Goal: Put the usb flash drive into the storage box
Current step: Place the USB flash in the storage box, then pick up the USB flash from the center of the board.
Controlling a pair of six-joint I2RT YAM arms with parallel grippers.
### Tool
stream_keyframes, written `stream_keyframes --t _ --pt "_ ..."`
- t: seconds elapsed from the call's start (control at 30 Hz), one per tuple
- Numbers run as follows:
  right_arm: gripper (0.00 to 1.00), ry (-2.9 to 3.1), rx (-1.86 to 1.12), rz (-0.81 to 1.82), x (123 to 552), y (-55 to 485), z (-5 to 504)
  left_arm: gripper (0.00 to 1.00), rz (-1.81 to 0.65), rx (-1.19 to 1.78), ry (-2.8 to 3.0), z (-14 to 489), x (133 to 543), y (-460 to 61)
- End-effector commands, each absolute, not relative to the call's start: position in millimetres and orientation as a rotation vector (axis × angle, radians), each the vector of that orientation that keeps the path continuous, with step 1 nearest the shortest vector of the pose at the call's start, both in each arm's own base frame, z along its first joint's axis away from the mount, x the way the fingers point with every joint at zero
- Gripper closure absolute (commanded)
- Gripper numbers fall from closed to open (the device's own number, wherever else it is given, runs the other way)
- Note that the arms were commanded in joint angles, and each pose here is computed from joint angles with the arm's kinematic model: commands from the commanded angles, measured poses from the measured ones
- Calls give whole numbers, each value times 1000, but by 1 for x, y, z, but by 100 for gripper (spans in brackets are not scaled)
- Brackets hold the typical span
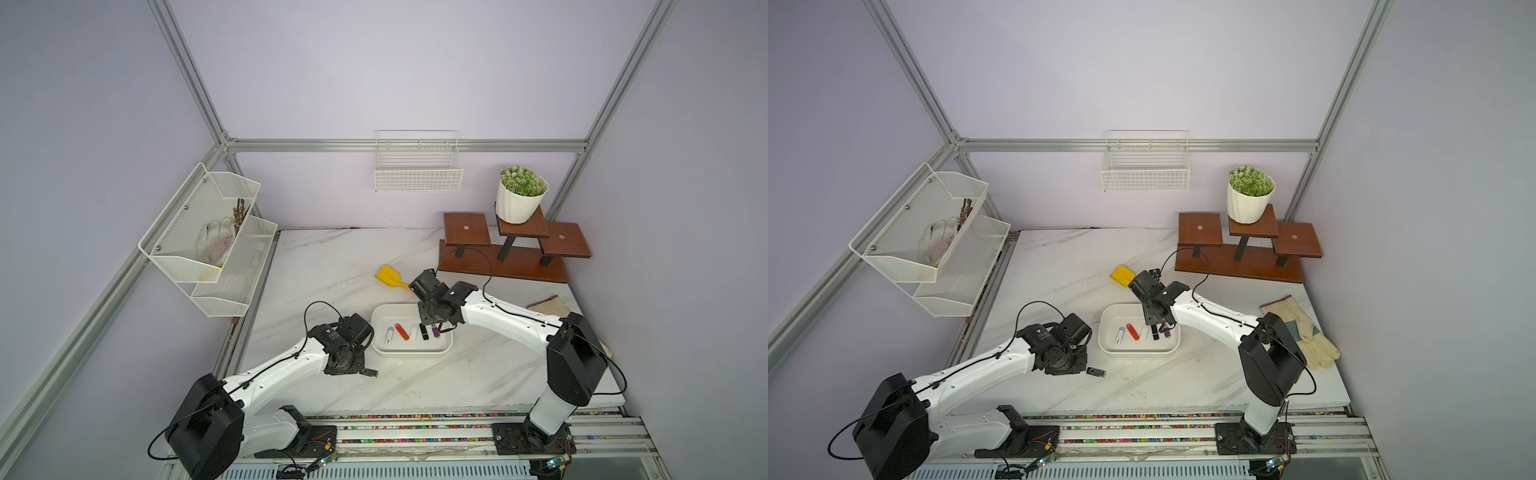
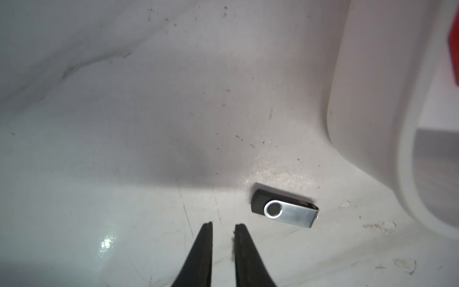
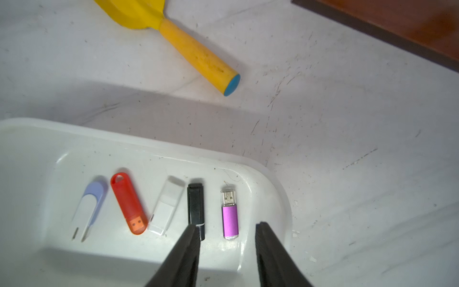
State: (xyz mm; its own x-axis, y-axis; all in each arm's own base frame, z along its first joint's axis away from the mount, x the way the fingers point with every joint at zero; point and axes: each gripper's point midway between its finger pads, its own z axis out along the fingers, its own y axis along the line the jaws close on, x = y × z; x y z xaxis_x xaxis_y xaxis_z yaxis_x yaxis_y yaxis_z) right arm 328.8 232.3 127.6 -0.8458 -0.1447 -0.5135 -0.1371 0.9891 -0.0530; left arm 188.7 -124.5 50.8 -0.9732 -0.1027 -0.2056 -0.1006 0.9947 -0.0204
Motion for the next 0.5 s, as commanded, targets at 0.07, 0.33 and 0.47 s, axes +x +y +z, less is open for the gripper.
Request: stream_keyframes --t 0.07,0.33,0.47 --pt "60 2554 -171 -31 323 219 156 100 7 -115 2923 35 213 -142" --pt "60 2552 -159 -18 316 214 162 100 -22 -102 2840 42 236 -151" --pt "60 2554 -158 -20 315 213 163 100 -44 -99 2873 31 233 -156"
